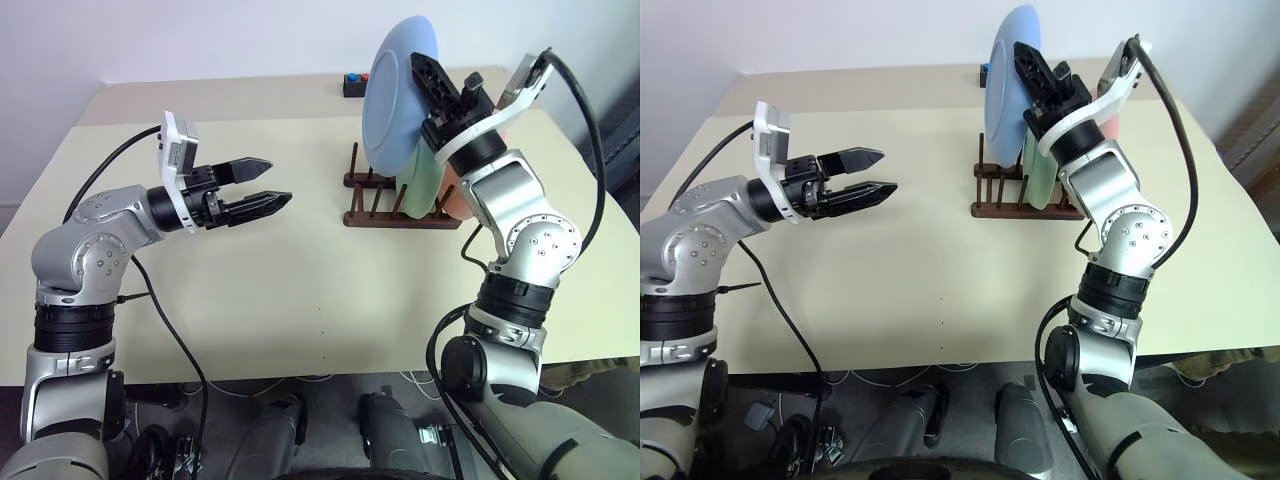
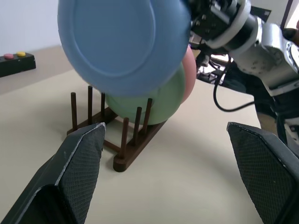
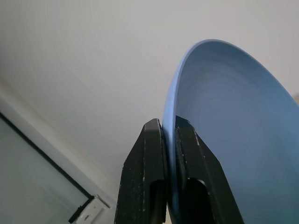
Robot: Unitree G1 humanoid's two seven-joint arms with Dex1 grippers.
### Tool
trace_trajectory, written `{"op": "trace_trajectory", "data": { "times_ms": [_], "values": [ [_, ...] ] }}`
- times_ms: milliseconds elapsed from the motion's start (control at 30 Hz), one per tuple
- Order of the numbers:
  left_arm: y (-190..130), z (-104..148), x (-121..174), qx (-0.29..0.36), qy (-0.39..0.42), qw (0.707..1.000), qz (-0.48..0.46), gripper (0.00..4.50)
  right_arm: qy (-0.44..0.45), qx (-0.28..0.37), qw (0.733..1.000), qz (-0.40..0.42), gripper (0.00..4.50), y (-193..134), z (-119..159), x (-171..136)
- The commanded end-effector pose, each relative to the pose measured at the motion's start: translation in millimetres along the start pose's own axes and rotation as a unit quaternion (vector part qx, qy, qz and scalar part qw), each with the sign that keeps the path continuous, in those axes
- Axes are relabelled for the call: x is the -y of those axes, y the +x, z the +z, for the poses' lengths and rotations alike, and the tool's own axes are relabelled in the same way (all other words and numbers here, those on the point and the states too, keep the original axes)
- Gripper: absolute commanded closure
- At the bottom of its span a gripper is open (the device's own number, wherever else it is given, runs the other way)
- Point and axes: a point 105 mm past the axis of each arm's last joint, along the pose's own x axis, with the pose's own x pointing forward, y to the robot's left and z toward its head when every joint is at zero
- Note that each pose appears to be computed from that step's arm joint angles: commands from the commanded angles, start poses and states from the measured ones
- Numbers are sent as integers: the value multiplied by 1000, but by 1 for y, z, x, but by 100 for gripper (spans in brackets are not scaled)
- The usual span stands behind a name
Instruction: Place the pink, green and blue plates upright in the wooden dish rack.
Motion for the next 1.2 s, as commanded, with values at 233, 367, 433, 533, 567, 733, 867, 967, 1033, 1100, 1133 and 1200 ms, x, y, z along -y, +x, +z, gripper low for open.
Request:
{"op": "trace_trajectory", "data": {
  "times_ms": [233, 367, 433, 533, 567, 733, 867, 967, 1033, 1100, 1133, 1200],
  "values": [
    [0, 10, 4, 14, 21, 1000, -5, 21, -3, 0, 1000, 9, 450, -1, -10, -4],
    [0, 10, 4, 13, 22, 1000, -4, 21, -9, -3, 1000, -2, 450, -3, -13, 1],
    [0, 10, 4, 13, 22, 1000, -5, 21, -15, -4, 1000, -7, 450, -4, -14, 4],
    [0, 10, 4, 13, 21, 1000, -5, 21, -23, -5, 1000, -13, 450, -5, -15, 6],
    [0, 10, 4, 13, 21, 1000, -4, 21, -25, -5, 1000, -16, 450, -5, -15, 7],
    [0, 10, 4, 12, 24, 1000, -2, 21, -32, -6, 999, -24, 450, -6, -18, 10],
    [-1, 10, 4, 11, 24, 1000, -1, 21, -38, -11, 999, -36, 450, -7, -22, 15],
    [0, 10, 3, 10, 28, 1000, 3, 21, -51, -22, 998, -38, 450, -8, -26, 18],
    [0, 10, 2, 10, 33, 999, 7, 21, -59, -26, 997, -35, 450, -9, -28, 17],
    [0, 9, 2, 10, 37, 999, 9, 0, -59, -25, 997, -34, 379, -8, -28, 16],
    [0, 9, 2, 9, 36, 999, 8, 0, -62, -26, 997, -33, 347, -8, -28, 15],
    [1, 9, 2, 9, 37, 999, 9, 0, -70, -24, 997, -33, 250, -7, -27, 15]
  ]
}}
